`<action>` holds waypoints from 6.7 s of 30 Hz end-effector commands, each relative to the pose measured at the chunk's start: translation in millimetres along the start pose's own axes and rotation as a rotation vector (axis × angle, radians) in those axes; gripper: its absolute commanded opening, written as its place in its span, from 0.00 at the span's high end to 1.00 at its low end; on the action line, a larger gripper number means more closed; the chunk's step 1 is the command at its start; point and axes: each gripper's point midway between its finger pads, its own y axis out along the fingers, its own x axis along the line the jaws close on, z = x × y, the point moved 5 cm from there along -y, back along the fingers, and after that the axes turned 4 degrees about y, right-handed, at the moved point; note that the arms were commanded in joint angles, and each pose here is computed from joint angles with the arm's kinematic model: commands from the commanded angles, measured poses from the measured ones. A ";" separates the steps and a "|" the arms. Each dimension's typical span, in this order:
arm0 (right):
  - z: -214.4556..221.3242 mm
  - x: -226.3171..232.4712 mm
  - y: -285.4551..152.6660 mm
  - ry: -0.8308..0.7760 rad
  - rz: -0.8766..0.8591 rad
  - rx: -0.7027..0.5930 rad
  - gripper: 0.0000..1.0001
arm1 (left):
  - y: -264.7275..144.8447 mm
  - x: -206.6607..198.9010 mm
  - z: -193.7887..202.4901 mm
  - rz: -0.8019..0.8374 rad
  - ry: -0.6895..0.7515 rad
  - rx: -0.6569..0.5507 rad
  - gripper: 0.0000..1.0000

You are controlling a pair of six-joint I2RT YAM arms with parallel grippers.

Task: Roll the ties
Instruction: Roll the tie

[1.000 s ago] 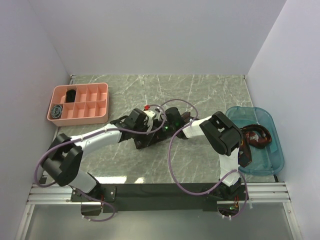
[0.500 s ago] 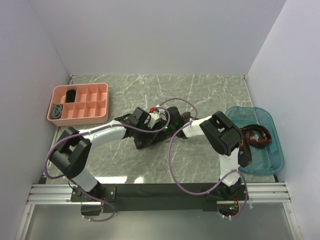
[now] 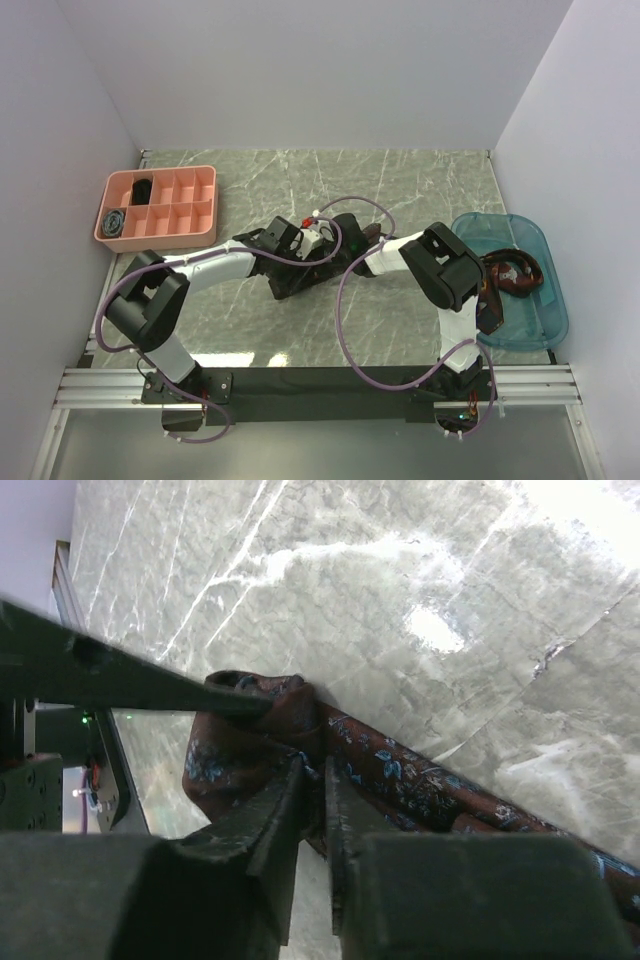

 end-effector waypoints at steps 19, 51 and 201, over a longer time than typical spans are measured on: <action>-5.9 5.2 -18.0 0.046 -0.039 0.004 0.62 | -6.7 -2.0 0.0 -0.035 -0.088 -0.026 0.73; -25.5 15.0 -13.1 -0.118 -0.110 -0.031 1.00 | -9.2 -25.6 -2.4 0.106 -0.010 -0.033 0.33; 46.4 -1.2 -15.8 0.162 0.073 0.097 0.91 | -16.4 -39.3 33.9 -0.055 -1.224 -0.484 0.70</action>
